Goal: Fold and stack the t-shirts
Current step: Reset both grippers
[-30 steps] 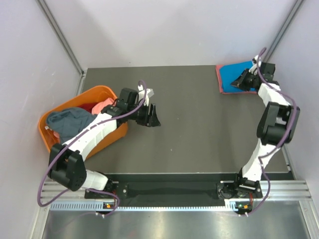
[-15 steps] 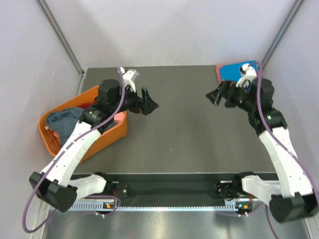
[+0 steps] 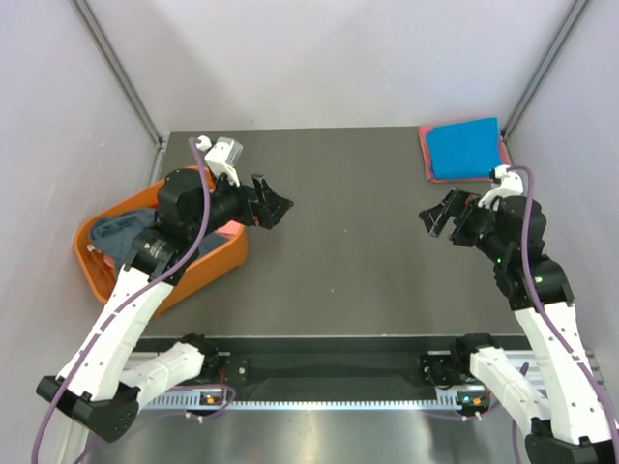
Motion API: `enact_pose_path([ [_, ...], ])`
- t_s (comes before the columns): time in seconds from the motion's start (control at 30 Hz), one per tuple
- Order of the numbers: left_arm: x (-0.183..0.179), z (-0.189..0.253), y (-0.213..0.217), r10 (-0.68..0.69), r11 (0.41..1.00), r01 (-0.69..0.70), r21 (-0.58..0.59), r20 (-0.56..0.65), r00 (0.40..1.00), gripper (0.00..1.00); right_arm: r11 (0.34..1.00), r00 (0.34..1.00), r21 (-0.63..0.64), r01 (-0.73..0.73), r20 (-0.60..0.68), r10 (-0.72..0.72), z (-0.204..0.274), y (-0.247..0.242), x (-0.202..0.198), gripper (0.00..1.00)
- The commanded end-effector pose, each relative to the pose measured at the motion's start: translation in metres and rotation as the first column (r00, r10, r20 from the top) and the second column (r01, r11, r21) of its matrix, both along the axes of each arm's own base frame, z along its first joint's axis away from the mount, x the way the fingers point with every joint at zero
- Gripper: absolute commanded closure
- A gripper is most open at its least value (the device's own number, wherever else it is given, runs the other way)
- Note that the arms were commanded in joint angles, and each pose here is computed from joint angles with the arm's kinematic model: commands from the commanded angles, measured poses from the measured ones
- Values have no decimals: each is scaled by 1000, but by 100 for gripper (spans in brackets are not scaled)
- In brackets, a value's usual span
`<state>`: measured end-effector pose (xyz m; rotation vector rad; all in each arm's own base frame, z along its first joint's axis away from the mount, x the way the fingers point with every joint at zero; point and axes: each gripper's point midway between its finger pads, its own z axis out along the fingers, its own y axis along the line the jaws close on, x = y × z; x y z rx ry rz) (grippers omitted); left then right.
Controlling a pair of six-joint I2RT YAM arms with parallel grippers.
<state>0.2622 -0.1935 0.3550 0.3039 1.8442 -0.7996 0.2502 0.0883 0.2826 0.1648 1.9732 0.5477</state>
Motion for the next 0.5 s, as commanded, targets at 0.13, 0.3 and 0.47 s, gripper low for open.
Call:
enact_pose_path([
  [0.13, 5, -7, -1, 10, 1000, -10, 7, -5, 1000, 1, 997, 996, -14, 76, 50, -75, 15, -14, -4, 0],
  [0.3, 7, -3, -3, 5, 1000, -5, 3, 8, 1000, 1, 995, 992, -20, 96, 89, -94, 30, -18, -2, 0],
  [0.47, 9, -7, -7, -10, 1000, 10, 7, -9, 1000, 1, 993, 987, -27, 114, 115, -111, 36, -22, -1, 0],
])
